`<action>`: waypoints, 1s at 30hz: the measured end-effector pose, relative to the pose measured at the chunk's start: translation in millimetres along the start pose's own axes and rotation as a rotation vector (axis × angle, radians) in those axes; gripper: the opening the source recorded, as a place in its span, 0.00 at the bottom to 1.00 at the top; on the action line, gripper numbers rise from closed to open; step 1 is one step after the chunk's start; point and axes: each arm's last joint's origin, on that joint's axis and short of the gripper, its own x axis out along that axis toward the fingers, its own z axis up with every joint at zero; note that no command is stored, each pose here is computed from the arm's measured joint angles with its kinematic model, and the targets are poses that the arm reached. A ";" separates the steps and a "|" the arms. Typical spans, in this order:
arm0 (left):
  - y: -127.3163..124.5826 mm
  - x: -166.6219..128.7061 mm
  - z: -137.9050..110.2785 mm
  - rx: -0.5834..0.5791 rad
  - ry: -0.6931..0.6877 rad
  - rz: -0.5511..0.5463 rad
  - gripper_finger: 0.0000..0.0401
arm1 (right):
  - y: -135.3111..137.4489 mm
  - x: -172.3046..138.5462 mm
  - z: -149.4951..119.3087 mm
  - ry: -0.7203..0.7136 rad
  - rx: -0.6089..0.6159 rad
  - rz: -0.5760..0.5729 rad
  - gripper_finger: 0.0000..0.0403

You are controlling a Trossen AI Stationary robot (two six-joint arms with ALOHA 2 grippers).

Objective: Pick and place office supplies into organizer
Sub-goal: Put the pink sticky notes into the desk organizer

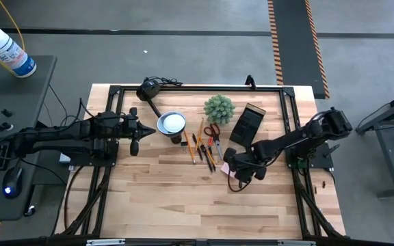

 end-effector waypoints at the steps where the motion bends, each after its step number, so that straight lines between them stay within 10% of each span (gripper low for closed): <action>1: 0.0 0.0 0.0 0.000 0.000 0.000 0.00 | -0.1 1.1 -0.2 0.011 -0.003 -0.003 0.49; 9: 0.0 0.0 0.0 0.000 0.000 0.000 0.00 | 1.1 10.1 0.3 0.014 -0.008 0.040 0.39; 18: 0.0 0.0 0.0 0.000 0.000 0.000 0.00 | 0.3 10.4 -0.1 0.033 -0.023 0.019 0.03; 30: 0.0 0.0 -0.1 -0.003 0.001 0.000 0.00 | 5.7 3.7 11.0 0.128 -0.030 -0.056 0.01</action>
